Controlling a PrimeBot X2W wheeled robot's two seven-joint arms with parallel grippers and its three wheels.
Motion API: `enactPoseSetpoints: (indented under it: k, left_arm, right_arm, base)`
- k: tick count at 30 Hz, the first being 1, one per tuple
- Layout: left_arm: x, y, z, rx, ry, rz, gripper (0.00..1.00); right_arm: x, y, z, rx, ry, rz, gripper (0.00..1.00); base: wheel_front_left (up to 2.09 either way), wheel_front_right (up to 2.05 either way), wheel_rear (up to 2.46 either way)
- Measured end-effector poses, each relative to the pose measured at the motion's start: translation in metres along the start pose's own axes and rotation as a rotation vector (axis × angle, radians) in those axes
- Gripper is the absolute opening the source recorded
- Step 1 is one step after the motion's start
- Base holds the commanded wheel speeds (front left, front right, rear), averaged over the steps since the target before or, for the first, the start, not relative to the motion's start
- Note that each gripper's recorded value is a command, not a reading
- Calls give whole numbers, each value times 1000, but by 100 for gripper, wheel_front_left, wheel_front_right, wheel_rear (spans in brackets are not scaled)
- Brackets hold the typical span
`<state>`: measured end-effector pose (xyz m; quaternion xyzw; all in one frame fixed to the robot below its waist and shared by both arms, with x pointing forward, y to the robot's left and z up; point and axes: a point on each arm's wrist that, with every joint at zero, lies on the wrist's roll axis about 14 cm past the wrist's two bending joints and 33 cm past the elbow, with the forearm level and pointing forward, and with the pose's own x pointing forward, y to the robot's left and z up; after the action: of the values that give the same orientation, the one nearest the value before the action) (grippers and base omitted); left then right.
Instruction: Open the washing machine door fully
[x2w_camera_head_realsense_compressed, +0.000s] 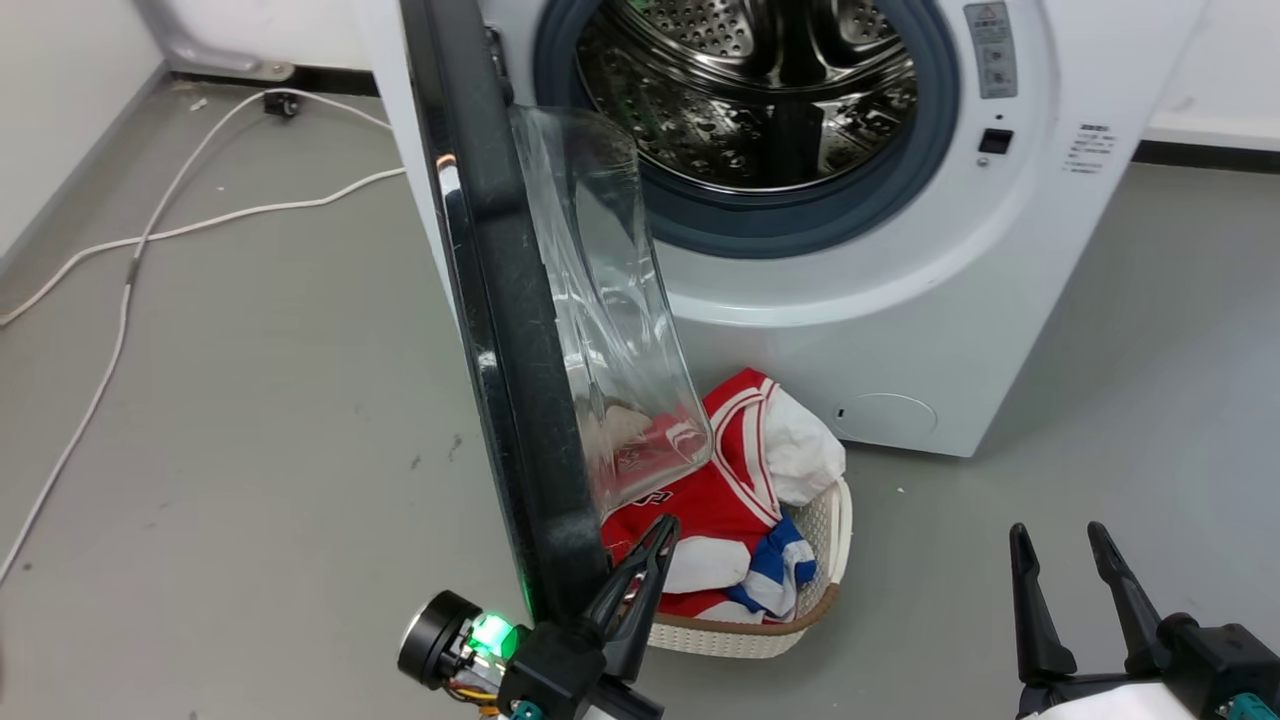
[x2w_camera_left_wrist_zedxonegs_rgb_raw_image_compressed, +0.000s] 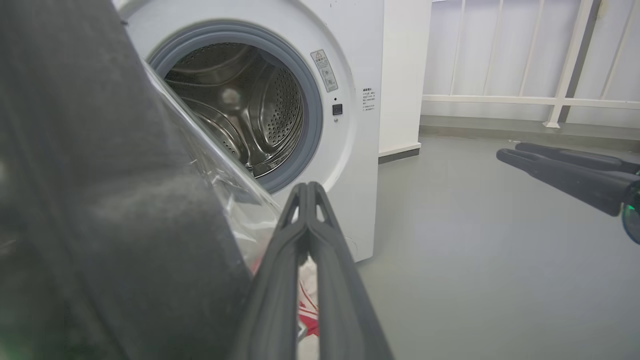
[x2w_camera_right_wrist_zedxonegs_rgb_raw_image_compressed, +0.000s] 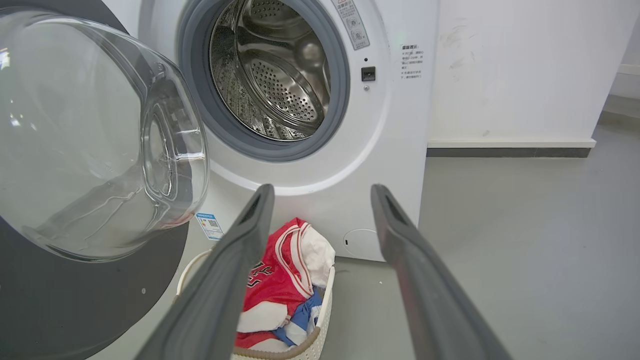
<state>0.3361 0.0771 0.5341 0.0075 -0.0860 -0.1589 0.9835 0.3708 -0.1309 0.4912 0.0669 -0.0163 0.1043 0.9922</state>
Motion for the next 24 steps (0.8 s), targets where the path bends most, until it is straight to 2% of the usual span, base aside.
enactPoseSetpoints:
  k: [8, 14, 24]
  left_arm:
    - [-22, 36, -2, 25, 17, 134, 0]
    - [-46, 88, 0, 69, 32, 319, 0]
    - [-84, 160, 9, 78, 25, 584, 0]
  right_arm:
    - [11, 21, -7, 11, 18, 68, 100]
    - [20, 37, -13, 18, 35, 118, 100]
    - [33, 53, -25, 13, 65, 173, 100]
  base:
    - [0, 0, 0]
    - [0, 0, 0]
    - [0, 0, 0]
